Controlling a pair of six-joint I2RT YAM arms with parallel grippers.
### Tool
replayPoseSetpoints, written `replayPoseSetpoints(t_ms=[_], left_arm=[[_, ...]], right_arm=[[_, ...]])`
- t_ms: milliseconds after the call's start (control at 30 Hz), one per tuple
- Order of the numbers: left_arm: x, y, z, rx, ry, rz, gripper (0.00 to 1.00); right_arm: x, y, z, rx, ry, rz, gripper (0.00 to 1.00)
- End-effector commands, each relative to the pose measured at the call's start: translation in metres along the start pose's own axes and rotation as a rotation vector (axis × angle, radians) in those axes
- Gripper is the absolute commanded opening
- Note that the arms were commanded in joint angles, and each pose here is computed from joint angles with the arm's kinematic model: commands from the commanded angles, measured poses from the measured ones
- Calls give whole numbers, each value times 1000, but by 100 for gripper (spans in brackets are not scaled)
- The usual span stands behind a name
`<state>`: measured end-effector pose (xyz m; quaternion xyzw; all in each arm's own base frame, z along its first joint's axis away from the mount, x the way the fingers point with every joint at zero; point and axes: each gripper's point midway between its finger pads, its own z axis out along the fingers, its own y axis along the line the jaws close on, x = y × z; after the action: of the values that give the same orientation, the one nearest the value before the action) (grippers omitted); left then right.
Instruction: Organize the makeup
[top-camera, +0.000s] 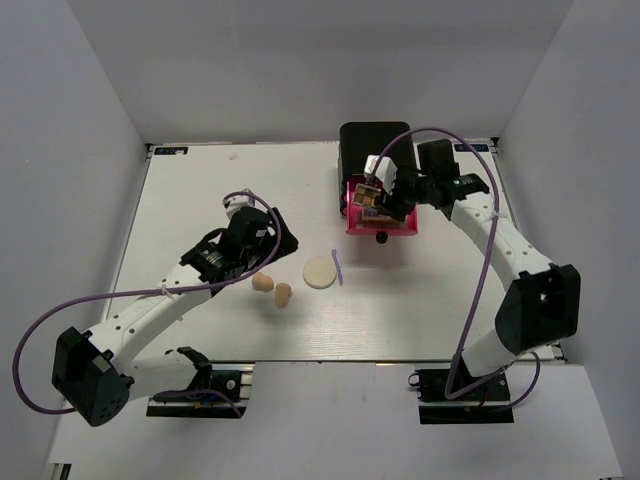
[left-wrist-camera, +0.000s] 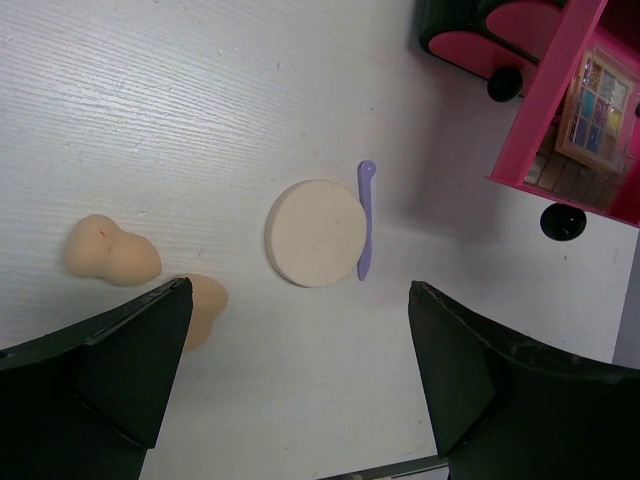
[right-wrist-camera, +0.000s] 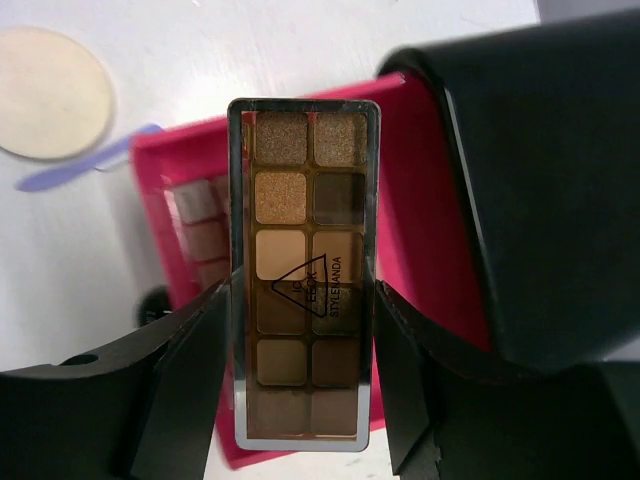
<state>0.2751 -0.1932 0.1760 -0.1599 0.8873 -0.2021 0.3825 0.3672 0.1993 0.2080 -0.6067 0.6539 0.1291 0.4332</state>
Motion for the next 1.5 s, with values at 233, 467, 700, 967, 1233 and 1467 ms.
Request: replayPoseSetpoints(t_ms=[233,467,700,967,1233,1467], left_arm=[[-7,-7,-4,37,-22,-6,98],[-7,-7,-4,37,-24,-7,98],[-7,-7,-3,41,-24,-9,98],[-6,-6,-2,38,-23,-8,98],[-5,-8,-1,45,-21,-9,98],[-4,-5,-1,43,-21,-9,98]], right_arm=[[9,-41,8,-11,31,-102,13],[13,-37,13,-74,38,-86,57],[16,-36,14,-63,43,-69,75],[-12,-27,-5,-86,-52,-25,58],[-30,47,-33,-305,-230,-88,0],[26,99,-29,-504,-76,-9,0]])
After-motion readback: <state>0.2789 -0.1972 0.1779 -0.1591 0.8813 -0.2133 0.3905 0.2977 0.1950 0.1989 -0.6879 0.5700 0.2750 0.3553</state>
